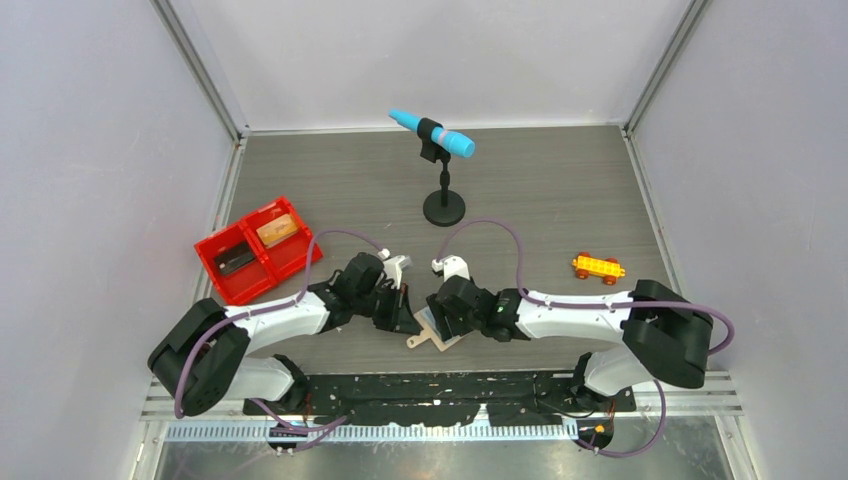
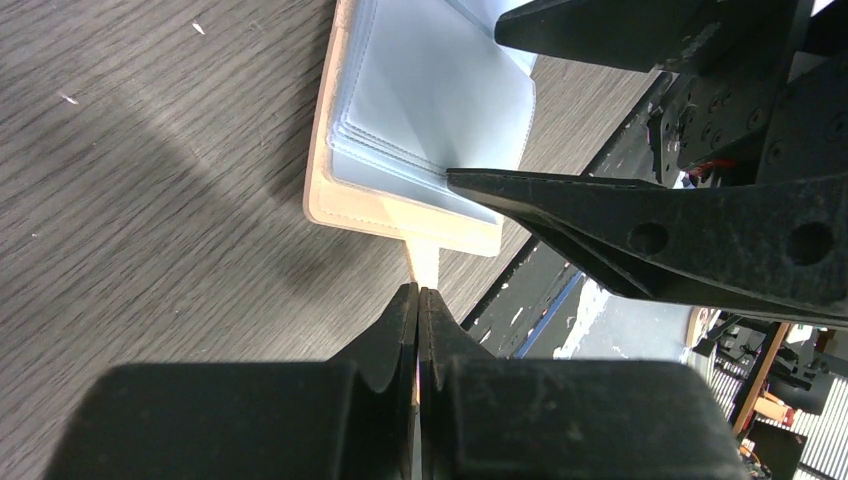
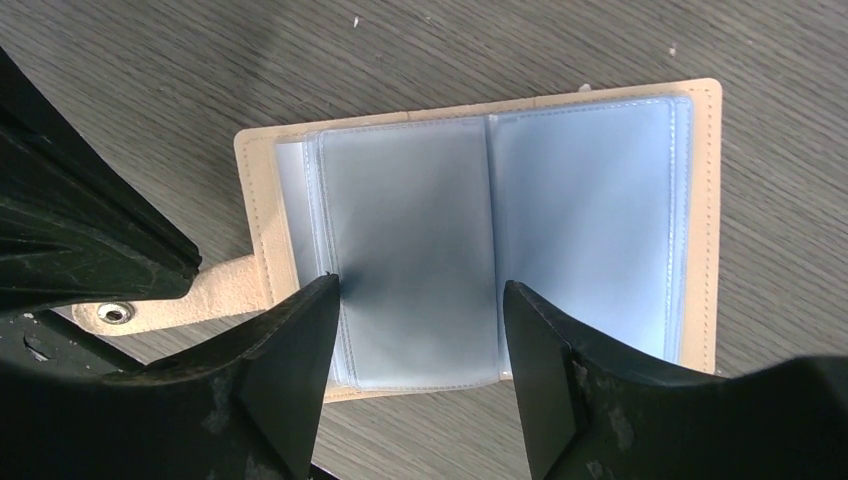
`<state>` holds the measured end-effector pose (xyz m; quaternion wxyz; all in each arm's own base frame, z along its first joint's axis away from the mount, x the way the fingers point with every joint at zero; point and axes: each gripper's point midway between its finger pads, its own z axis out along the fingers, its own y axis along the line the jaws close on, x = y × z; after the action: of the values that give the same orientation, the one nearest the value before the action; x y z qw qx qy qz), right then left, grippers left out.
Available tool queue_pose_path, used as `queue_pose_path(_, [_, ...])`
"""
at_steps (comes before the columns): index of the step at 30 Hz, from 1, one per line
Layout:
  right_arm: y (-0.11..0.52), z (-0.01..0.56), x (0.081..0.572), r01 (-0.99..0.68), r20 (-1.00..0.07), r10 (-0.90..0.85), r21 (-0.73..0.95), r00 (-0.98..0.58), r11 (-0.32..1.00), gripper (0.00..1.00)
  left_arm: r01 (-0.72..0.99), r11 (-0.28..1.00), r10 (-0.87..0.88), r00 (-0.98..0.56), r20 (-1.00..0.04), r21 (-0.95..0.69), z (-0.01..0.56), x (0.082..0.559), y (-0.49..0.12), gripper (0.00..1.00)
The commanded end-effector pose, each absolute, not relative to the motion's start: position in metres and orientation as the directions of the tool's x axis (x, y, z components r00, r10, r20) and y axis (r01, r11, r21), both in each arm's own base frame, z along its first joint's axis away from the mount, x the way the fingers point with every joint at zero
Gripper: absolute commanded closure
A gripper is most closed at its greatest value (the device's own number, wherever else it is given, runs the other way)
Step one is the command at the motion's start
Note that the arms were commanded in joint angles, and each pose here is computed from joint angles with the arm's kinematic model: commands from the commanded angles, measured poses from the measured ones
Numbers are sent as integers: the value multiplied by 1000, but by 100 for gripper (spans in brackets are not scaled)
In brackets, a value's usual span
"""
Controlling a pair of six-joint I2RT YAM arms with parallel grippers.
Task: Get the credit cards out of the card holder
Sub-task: Remove the credit card from the card holder.
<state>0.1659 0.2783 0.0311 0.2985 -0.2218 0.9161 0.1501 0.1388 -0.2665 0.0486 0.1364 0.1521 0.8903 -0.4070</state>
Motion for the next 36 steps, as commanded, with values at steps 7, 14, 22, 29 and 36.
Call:
queue_pose_path(7, [270, 59, 178, -447, -675, -260, 116, -691, 887, 32, 410, 601, 166, -904, -395, -686, 52, 140, -270, 100])
queue_pose_path(14, [264, 60, 180, -436, -679, -263, 93, -685, 895, 32, 408, 603, 166, -905, -393, -685, 51, 140, -269, 100])
queue_pose_path(22, [255, 71, 183, -412, -698, -246, 77, -672, 908, 32, 406, 608, 166, -905, -391, -683, 49, 140, -268, 100])
queue_pose_path(29, [245, 74, 185, -391, -703, -248, 47, -666, 919, 33, 405, 607, 165, -906, -390, -683, 50, 140, -269, 100])
queue_pose_path(36, [232, 74, 187, -365, -697, -267, -9, -666, 931, 34, 408, 610, 168, -905, -392, -680, 50, 140, -268, 100])
